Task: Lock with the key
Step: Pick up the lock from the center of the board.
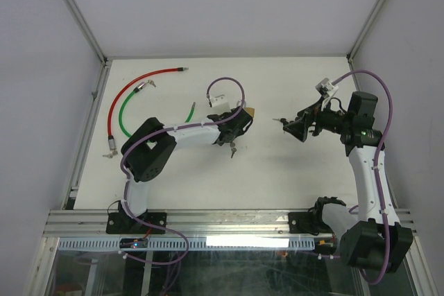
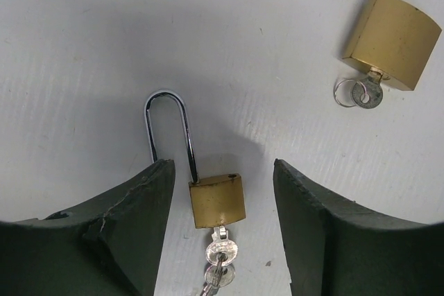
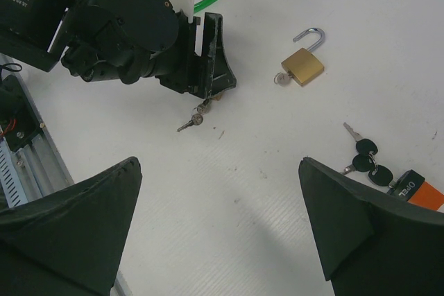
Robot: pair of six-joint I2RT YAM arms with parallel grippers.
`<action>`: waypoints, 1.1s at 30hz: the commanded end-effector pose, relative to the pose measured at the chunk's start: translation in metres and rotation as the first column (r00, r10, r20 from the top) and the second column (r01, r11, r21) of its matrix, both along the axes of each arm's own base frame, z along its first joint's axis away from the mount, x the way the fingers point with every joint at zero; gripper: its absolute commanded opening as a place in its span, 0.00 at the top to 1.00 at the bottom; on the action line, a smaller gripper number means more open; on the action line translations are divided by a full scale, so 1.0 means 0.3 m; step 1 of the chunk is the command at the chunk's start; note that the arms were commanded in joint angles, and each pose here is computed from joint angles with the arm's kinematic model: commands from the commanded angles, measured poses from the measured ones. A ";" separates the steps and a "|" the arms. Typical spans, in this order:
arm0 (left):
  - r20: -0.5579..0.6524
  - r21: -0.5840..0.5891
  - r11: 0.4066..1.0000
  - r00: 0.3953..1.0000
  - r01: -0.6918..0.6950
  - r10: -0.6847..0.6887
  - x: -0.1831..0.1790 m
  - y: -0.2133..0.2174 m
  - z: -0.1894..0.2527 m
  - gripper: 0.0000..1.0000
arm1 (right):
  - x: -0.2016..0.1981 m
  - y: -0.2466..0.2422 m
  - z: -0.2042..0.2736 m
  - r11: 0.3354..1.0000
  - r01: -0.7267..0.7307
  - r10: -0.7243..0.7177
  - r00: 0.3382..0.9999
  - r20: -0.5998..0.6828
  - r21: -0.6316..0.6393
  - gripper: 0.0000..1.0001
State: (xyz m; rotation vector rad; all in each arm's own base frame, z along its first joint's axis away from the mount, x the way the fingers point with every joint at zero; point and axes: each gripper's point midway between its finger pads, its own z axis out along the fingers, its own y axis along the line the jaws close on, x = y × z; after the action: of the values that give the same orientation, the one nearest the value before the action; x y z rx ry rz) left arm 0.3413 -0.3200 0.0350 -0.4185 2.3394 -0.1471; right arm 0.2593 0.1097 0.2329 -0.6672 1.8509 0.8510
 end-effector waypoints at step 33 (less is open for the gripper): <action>-0.027 0.101 0.993 0.998 0.065 -0.063 -0.037 -0.034 0.027 0.50 | 0.000 0.010 0.045 1.000 -0.018 0.018 0.997 0.076 -0.009 0.00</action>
State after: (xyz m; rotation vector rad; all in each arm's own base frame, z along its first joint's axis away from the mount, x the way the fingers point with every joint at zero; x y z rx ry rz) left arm 0.3226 -0.3240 0.0298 -0.3139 2.4173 -0.0546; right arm 0.2586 0.1102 0.2339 -0.6703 1.8472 0.8496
